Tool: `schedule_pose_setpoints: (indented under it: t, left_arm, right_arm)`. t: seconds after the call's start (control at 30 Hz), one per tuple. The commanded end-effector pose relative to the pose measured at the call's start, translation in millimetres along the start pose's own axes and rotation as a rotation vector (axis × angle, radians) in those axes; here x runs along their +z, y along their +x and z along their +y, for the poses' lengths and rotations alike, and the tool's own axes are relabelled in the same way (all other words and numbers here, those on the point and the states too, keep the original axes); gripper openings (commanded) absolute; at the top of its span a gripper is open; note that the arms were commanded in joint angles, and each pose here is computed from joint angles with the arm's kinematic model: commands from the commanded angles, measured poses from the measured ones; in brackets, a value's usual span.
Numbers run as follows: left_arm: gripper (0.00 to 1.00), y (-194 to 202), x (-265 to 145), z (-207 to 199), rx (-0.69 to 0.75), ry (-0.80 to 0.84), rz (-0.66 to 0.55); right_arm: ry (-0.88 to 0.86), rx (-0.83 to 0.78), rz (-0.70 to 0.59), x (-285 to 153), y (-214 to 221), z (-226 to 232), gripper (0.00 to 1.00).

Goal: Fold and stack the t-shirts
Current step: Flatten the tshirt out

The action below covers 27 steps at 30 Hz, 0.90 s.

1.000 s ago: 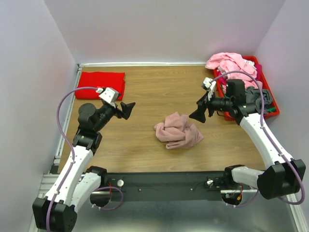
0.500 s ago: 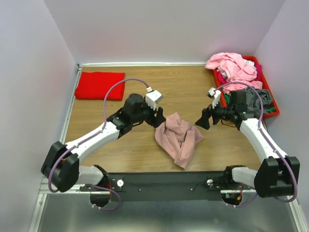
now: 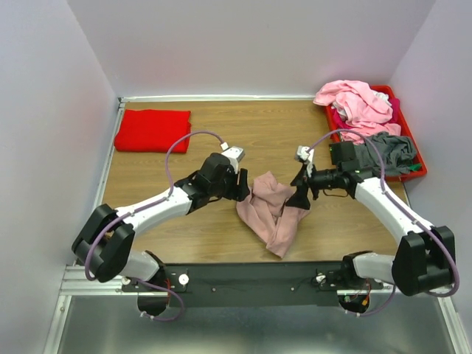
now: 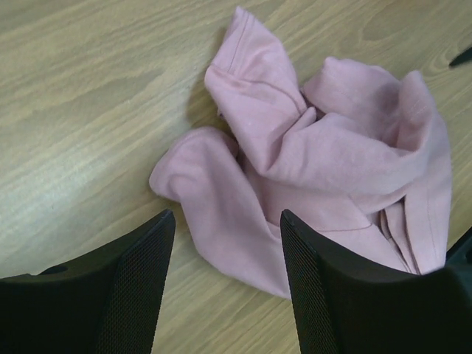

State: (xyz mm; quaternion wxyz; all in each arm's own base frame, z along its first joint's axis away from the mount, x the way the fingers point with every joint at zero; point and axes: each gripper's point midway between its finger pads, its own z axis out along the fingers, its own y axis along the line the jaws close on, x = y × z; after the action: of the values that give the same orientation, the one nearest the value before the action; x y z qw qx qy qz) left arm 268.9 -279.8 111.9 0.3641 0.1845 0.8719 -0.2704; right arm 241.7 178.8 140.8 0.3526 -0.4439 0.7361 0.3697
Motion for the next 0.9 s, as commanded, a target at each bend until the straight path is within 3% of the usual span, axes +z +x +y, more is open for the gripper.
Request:
schedule_pose_setpoints:
  t: [0.0,0.23,0.5,0.6,0.73,0.87]
  left_arm:
    - [0.67,11,-1,3,-0.109,-0.027,-0.009]
    - [0.61,27,14,8,-0.187,-0.043,0.016]
    - [0.58,33,31,5,-0.179,-0.025,0.042]
    - [0.54,37,35,6,-0.172,-0.025,0.056]
    - [0.44,45,40,10,-0.169,-0.037,0.066]
    - [0.29,50,43,12,-0.16,-0.037,0.074]
  right_arm:
    - [-0.06,-0.101,0.054,16,0,4,0.93]
    - [-0.027,-0.167,0.084,30,-29,-16,0.86]
    - [-0.072,-0.105,0.156,52,-11,-6,0.68]
    - [-0.081,-0.092,0.183,58,-5,-1,0.54]
    - [-0.084,-0.079,0.209,62,-3,1,0.18]
    - [-0.04,-0.103,0.199,57,-21,-6,0.0]
